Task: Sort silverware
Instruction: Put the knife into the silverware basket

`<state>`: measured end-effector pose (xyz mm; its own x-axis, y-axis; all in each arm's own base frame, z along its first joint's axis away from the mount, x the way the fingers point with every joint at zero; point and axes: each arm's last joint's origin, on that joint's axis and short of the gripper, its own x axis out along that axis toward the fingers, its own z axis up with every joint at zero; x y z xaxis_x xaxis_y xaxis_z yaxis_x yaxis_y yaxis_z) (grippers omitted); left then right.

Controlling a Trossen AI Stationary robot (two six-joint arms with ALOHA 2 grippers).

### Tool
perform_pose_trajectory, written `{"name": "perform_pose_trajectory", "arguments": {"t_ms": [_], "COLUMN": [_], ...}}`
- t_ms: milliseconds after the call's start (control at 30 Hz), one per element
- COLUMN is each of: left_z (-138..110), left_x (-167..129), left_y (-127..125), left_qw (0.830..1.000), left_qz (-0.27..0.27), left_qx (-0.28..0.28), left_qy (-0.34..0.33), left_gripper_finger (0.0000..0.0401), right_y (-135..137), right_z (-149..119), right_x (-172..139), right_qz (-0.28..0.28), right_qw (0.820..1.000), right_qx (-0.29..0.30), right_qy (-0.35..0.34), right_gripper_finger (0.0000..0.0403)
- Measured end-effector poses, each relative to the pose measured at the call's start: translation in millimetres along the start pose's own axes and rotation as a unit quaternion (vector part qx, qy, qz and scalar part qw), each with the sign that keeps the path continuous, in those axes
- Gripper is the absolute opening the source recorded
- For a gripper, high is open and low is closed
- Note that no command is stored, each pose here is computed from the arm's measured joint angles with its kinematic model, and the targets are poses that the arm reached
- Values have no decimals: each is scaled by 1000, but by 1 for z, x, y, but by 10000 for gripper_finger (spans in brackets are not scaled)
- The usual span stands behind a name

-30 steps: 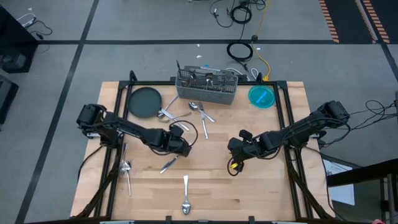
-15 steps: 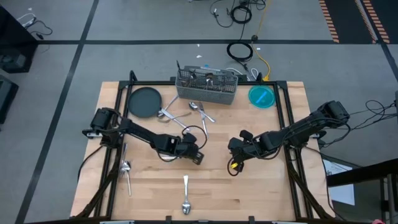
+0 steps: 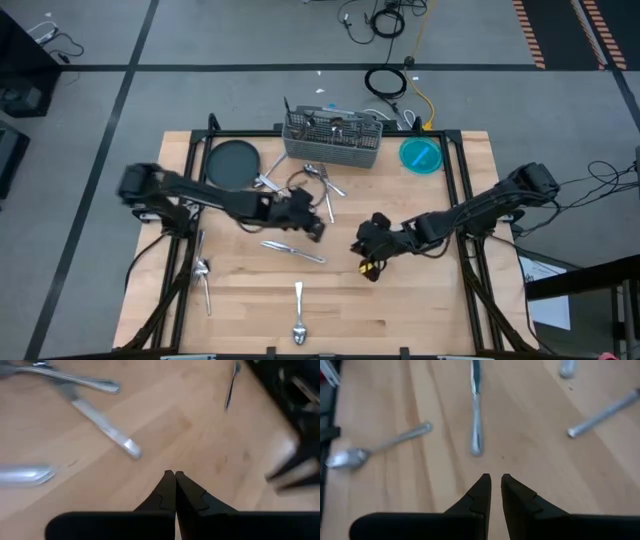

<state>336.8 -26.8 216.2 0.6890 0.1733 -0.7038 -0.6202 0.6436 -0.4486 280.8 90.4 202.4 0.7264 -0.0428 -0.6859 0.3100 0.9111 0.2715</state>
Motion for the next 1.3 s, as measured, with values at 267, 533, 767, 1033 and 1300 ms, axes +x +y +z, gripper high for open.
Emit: {"name": "perform_pose_trajectory", "arguments": {"t_ms": [267, 533, 767, 1033, 1300], "left_z": [-14, -49, -72, -77, -77], "left_x": [-111, -134, -131, -135, -136], "left_y": [29, 71, 94, 97, 97], "left_qw": [995, 991, 986, 985, 985], "left_qz": [56, 83, 97, 93, 93], "left_qx": [44, 52, 72, 91, 92], "left_qy": [66, 90, 112, 114, 111], "left_gripper_finger": [0, 0, 0, 0, 0], "right_y": [13, 13, 13, 13, 20], "right_z": [-5, 8, 18, 4, -1], "right_x": [63, 107, 124, 120, 118], "right_qz": [128, 98, 12, -27, -11], "right_qw": [991, 992, 998, 997, 998], "right_qx": [35, 63, 55, 60, 48], "right_qy": [-22, -39, -11, 33, 44], "right_gripper_finger": [26, 1, 0, 0, 0]}}
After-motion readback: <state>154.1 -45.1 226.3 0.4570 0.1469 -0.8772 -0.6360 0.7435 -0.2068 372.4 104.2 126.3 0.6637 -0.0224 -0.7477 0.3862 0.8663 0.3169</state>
